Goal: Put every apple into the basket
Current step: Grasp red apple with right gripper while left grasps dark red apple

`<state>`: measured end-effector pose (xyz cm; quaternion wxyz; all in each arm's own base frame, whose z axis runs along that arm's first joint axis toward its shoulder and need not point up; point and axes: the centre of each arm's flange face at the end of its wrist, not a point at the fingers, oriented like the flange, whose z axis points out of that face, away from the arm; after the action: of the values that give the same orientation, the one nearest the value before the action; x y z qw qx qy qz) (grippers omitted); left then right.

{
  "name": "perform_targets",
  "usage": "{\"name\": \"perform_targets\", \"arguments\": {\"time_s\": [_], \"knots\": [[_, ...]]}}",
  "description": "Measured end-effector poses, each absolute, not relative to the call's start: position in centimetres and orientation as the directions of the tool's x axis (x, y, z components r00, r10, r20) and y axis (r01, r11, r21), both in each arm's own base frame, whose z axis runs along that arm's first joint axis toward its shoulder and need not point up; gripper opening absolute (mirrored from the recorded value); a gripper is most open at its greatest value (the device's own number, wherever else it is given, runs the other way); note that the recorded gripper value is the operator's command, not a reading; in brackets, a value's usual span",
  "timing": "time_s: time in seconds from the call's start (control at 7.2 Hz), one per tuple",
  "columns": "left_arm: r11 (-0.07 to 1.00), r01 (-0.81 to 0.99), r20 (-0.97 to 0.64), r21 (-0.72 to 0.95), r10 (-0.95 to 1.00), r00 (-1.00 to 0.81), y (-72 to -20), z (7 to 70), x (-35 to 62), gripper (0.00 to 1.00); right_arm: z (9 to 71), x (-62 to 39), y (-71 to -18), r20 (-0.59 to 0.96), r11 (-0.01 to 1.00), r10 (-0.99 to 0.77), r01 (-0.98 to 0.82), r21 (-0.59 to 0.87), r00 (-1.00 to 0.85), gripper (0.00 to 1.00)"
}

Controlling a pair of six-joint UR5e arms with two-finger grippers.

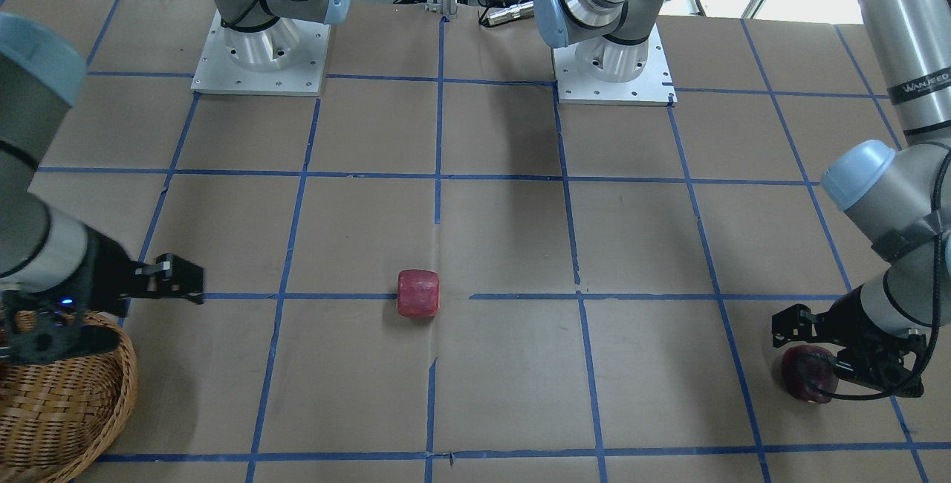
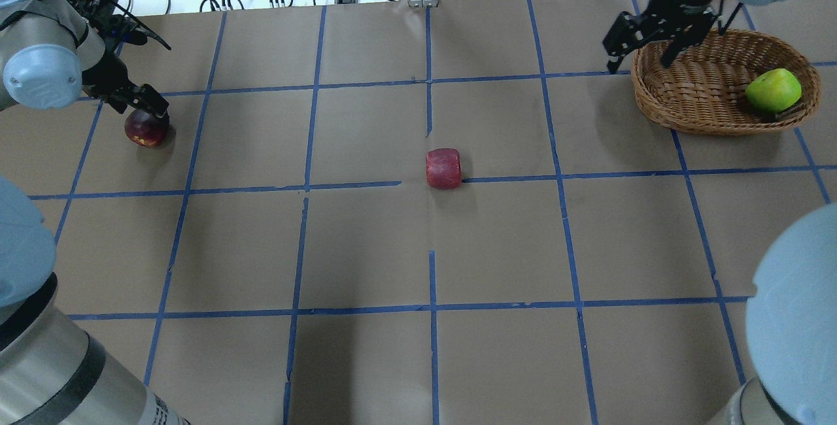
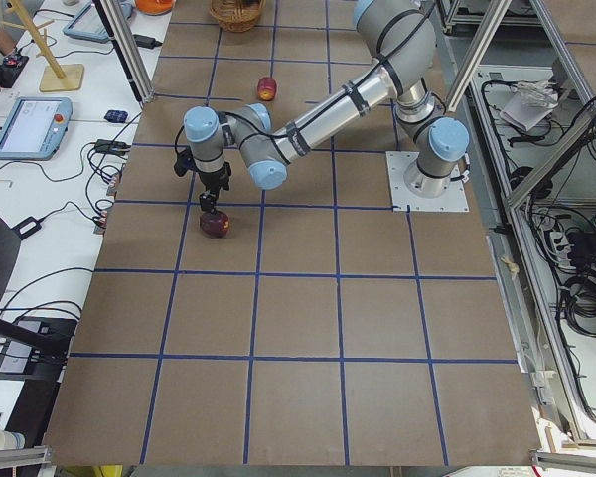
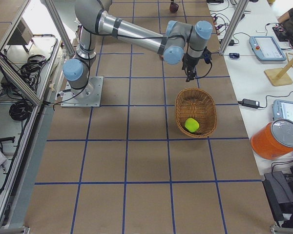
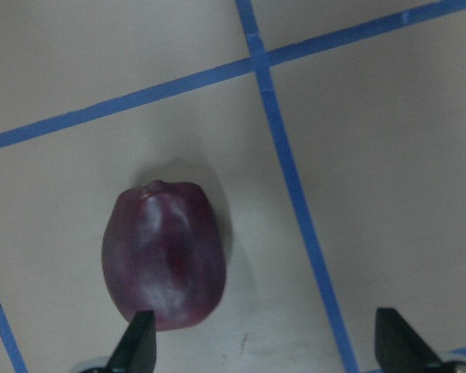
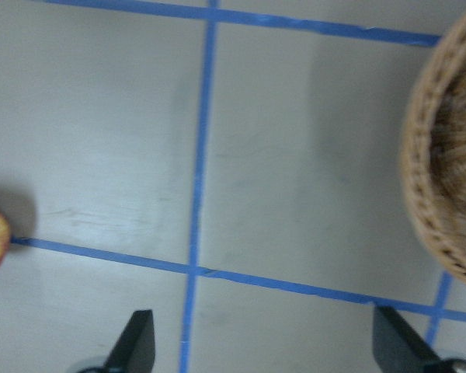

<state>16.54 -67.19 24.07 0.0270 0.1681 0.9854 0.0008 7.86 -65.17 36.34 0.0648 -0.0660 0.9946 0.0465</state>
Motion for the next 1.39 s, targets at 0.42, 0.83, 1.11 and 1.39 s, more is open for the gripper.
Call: {"name": "perform_targets", "arguments": {"time_s": [0.42, 0.83, 1.11, 1.39], "knots": [[0.930, 0.364, -0.098, 0.057, 0.368, -0.925, -68.2, 20.4, 18.3, 1.00, 33.4, 23.9, -60.7, -0.157, 0.981, -0.066, -0.093, 0.172, -0.985, 1.00], [0.931, 0.362, -0.095, 0.055, 0.366, -0.926, -68.5, 19.0, 18.5, 0.11, 26.1, 29.1, -58.4, -0.133, 0.982, -0.008, -0.032, 0.185, -0.991, 1.00], [0.932, 0.358, -0.083, 0.061, 0.362, -0.929, -68.0, 20.1, 18.0, 0.04, 22.4, 31.0, -57.8, -0.164, 0.978, 0.107, 0.074, 0.196, -0.981, 1.00], [0.956, 0.280, -0.023, 0.091, 0.283, -0.959, -66.4, 24.1, 16.2, 0.04, 21.5, 31.7, -57.5, -0.182, 0.969, 0.160, 0.118, 0.218, -0.970, 1.00]]}}
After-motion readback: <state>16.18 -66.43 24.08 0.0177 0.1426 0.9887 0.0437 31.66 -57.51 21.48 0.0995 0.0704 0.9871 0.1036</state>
